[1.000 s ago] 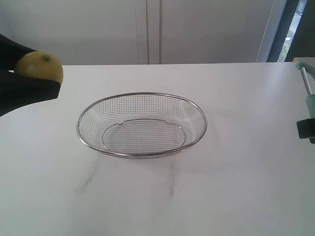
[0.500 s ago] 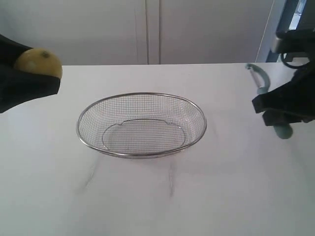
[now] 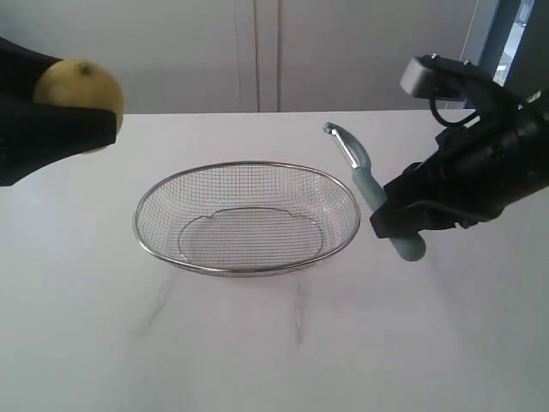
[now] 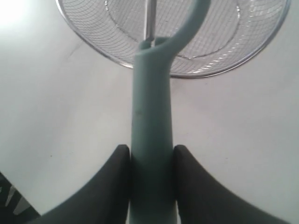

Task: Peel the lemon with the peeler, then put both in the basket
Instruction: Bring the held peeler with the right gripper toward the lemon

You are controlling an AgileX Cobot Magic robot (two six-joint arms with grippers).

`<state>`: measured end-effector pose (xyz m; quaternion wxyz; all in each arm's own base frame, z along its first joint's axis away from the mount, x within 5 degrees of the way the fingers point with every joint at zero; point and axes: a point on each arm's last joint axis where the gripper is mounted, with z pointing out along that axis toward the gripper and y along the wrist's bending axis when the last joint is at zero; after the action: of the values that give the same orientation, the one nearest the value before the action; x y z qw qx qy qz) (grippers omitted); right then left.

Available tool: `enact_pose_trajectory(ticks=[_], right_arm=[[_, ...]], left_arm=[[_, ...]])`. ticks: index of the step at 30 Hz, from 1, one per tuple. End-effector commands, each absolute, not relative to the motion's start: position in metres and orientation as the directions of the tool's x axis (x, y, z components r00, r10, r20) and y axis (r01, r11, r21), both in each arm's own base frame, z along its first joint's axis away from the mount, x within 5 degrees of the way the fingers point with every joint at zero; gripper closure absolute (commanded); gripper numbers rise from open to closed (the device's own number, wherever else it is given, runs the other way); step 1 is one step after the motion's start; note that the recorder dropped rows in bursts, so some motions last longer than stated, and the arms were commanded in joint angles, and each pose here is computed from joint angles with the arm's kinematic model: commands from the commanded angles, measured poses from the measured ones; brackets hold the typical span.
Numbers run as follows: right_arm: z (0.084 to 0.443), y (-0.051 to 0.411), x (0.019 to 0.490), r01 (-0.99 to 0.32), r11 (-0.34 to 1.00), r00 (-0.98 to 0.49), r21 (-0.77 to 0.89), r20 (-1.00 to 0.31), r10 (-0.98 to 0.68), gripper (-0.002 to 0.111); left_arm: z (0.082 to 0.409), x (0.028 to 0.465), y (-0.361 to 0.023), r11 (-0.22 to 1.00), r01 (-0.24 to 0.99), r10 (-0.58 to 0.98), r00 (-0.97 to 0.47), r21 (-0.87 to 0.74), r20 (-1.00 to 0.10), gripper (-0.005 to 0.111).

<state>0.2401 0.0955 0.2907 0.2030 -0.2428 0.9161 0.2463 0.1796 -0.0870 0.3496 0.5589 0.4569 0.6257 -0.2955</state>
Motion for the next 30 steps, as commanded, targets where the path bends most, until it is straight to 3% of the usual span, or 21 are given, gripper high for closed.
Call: enact_pose_trajectory(ticks=[1, 14, 30], right_arm=[[0.294, 0.108, 0.233, -0.59, 0.707, -0.782, 0.39, -0.495, -0.38, 0.108], [0.306, 0.154, 0.215, -0.665, 0.542, -0.737, 0.514, -0.568, -0.366, 0.108], [0.296, 0.205, 0.213, -0.629, 0.558, -0.754, 0.542, -0.601, -0.266, 0.108]], left_arm=[[0.357, 0.17, -0.097, 0.34, 0.931, 0.173, 0.077, 0.133, -0.982, 0.107], [0.356, 0.167, -0.111, 0.325, 0.935, 0.185, 0.086, 0.143, -0.979, 0.107], [0.352, 0.171, -0.117, 0.387, 0.902, 0.252, 0.098, 0.193, -0.963, 0.107]])
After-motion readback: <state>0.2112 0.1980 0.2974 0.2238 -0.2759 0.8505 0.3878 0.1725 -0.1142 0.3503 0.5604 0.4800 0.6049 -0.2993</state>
